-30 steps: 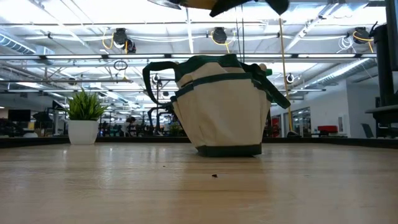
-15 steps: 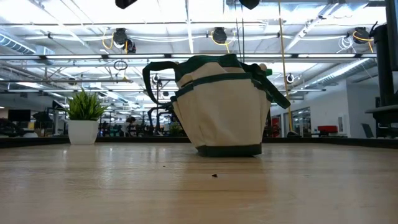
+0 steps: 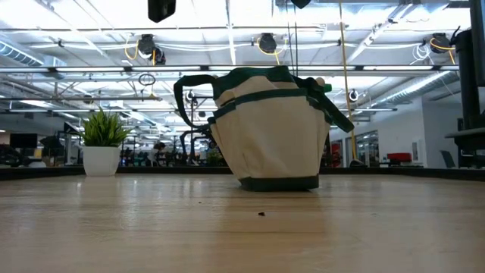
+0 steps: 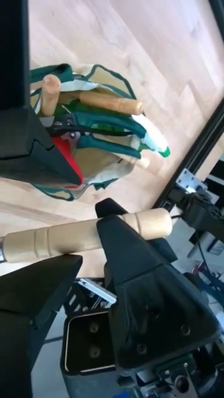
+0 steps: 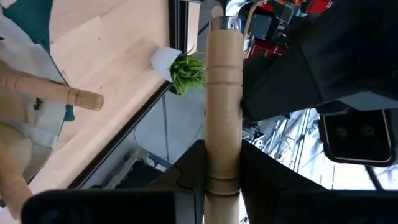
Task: Pick & Place Garden tools in Gardening bag
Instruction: Put the light brown trowel into the light brown gardening bag
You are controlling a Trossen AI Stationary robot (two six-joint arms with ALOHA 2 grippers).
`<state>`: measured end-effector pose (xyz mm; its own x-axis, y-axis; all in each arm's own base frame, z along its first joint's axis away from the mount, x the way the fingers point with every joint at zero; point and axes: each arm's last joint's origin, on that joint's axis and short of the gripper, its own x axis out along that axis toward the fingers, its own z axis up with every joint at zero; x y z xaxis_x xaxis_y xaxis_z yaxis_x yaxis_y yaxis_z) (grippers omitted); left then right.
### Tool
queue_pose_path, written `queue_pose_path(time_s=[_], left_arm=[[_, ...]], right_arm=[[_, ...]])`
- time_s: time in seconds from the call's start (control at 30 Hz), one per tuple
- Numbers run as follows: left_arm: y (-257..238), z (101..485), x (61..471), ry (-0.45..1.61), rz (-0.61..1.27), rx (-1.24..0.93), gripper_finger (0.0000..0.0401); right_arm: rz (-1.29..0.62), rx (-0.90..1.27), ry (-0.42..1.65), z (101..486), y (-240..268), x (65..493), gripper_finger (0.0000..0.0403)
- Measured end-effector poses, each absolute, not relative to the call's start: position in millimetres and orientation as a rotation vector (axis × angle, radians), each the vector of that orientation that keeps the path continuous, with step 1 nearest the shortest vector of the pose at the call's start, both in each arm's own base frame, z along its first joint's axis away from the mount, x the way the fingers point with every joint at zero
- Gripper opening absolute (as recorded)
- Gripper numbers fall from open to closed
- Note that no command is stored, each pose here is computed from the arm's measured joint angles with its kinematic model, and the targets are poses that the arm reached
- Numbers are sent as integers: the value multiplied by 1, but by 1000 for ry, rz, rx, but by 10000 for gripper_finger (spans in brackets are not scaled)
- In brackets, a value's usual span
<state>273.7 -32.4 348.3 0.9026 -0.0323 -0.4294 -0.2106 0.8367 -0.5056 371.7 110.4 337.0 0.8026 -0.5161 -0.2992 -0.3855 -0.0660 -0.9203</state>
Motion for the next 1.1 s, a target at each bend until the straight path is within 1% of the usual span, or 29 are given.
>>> queue_pose_path(time_s=[0.23, 0.53, 0.77, 0.93, 1.03, 1.1], left_arm=[[-29, 344, 278, 474, 60, -594, 195], [-28, 329, 296, 528, 1, -637, 195], [-24, 325, 300, 547, -21, -664, 195], [-20, 324, 299, 561, 0, -686, 195], [-20, 325, 299, 554, -1, -688, 181], [-20, 325, 299, 552, -3, -689, 156]], right_arm=[[-116, -1701, 717, 337, 110, 372, 63], [-73, -1695, 692, 334, 110, 374, 63], [-55, -1703, 713, 324, 110, 373, 63], [-52, -1705, 715, 323, 110, 373, 63], [-52, -1705, 716, 323, 110, 373, 63], [-50, -1706, 718, 322, 110, 373, 63]])
